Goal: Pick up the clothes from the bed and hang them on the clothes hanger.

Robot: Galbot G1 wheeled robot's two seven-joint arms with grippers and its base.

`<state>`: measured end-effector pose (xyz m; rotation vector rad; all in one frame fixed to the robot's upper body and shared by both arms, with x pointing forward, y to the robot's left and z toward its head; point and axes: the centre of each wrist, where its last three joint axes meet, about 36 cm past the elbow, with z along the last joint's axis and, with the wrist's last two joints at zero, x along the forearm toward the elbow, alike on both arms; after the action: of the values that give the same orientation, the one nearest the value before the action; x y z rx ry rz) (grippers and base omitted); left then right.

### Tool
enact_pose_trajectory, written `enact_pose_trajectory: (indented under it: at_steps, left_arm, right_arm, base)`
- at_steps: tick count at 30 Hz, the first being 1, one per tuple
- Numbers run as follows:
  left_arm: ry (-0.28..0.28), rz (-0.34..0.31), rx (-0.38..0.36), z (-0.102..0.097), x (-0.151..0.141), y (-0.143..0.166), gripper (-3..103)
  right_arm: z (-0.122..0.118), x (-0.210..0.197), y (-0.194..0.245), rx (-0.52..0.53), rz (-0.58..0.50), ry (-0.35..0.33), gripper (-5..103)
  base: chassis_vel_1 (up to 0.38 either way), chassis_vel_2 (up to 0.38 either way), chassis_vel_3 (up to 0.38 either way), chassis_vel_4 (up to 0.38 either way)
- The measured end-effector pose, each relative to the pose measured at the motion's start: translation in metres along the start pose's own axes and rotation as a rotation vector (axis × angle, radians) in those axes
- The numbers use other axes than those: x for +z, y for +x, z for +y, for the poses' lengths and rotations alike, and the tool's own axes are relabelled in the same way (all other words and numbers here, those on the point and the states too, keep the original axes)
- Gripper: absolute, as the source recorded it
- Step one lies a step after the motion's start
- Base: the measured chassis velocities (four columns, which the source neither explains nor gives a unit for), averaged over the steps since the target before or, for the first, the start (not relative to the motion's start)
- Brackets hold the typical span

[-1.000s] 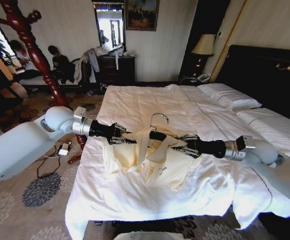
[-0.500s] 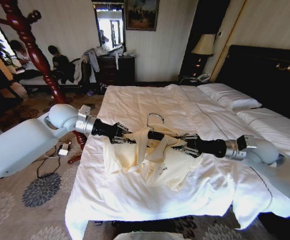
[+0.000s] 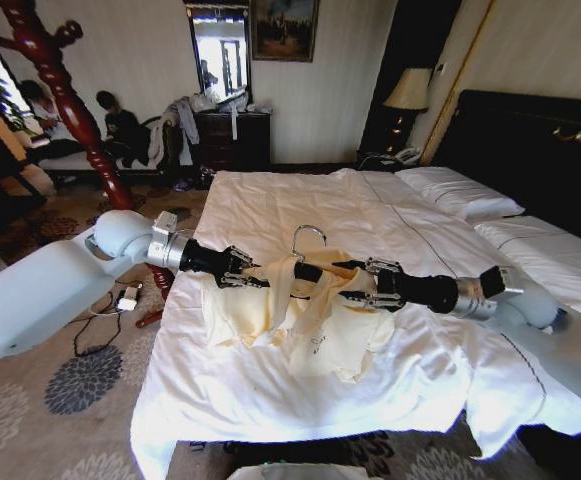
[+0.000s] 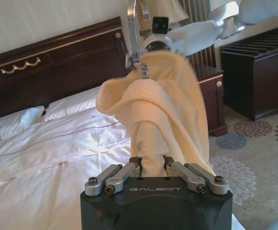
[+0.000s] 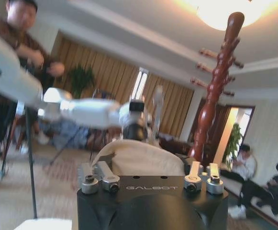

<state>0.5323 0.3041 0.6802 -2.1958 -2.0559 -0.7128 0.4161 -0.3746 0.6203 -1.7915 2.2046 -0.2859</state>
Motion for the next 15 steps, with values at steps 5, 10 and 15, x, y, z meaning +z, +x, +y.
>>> enact_pose_trajectory:
  at_steps: [5, 10, 15]
  left_arm:
    - [0.022, -0.022, -0.028, -0.004, 0.008, 0.005, 17]
    - [0.031, -0.069, -0.070, -0.007, 0.007, 0.014, 17]
    - [0.030, -0.100, -0.113, -0.011, 0.006, 0.026, 17]
  right_arm:
    - [0.000, -0.017, -0.010, 0.066, -0.072, -0.024, 90]
    - [0.005, -0.017, -0.014, 0.134, -0.093, -0.048, 100]
    - [0.007, -0.017, -0.016, 0.263, -0.085, -0.080, 100]
  base:
    - [0.000, 0.000, 0.000, 0.000]
    - [0.000, 0.000, 0.000, 0.000]
    - [0.000, 0.000, 0.000, 0.000]
